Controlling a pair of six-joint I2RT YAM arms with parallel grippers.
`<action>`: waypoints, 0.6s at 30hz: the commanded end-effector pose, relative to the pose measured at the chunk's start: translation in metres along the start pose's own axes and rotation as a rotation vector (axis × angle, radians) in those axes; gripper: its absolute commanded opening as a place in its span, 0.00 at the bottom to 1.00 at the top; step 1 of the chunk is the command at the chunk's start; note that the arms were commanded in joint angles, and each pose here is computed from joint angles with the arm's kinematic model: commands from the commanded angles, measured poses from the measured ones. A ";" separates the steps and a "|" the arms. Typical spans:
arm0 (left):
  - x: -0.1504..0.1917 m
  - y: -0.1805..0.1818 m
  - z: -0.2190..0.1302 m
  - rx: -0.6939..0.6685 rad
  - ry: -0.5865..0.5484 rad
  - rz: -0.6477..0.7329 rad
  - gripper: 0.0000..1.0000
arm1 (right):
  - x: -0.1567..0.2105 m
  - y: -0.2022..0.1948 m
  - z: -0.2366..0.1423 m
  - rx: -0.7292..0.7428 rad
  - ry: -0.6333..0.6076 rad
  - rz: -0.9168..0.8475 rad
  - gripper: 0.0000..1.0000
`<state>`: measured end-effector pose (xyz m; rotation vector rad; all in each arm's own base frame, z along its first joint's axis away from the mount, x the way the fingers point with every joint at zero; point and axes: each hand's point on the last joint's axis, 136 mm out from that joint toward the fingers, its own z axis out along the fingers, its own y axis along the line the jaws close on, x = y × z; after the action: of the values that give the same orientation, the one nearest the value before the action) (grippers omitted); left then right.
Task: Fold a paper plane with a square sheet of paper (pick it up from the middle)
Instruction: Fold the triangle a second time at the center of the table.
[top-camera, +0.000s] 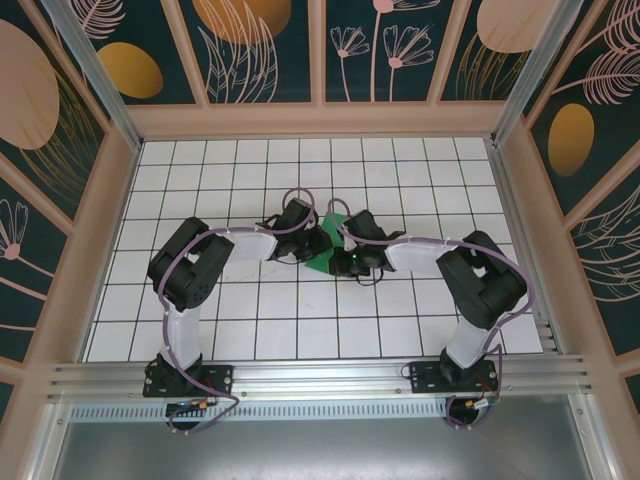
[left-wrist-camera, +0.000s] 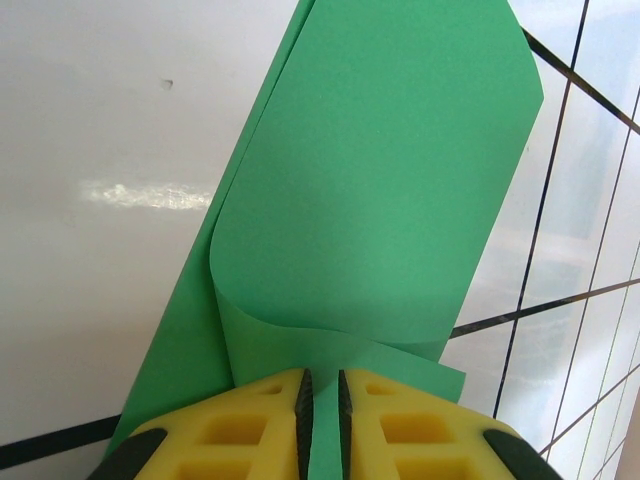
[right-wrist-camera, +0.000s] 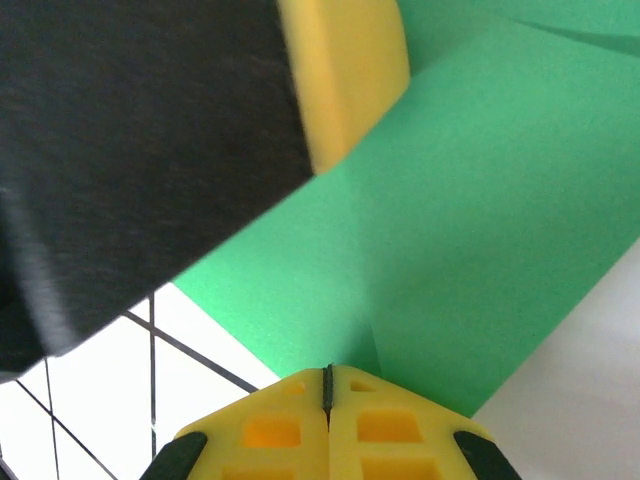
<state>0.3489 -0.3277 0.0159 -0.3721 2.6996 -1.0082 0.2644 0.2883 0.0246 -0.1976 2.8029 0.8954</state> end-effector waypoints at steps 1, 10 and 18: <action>0.009 0.036 -0.001 -0.112 0.013 -0.048 0.20 | 0.006 -0.010 0.007 -0.011 0.024 0.039 0.05; 0.008 0.036 -0.003 -0.111 0.009 -0.045 0.20 | 0.003 -0.011 0.001 -0.089 0.054 0.031 0.05; 0.009 0.037 -0.003 -0.116 0.009 -0.046 0.20 | -0.010 0.003 -0.016 -0.145 0.002 -0.003 0.06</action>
<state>0.3479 -0.3262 0.0158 -0.3763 2.6943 -1.0087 0.2693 0.2811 0.0293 -0.1870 2.7885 1.0619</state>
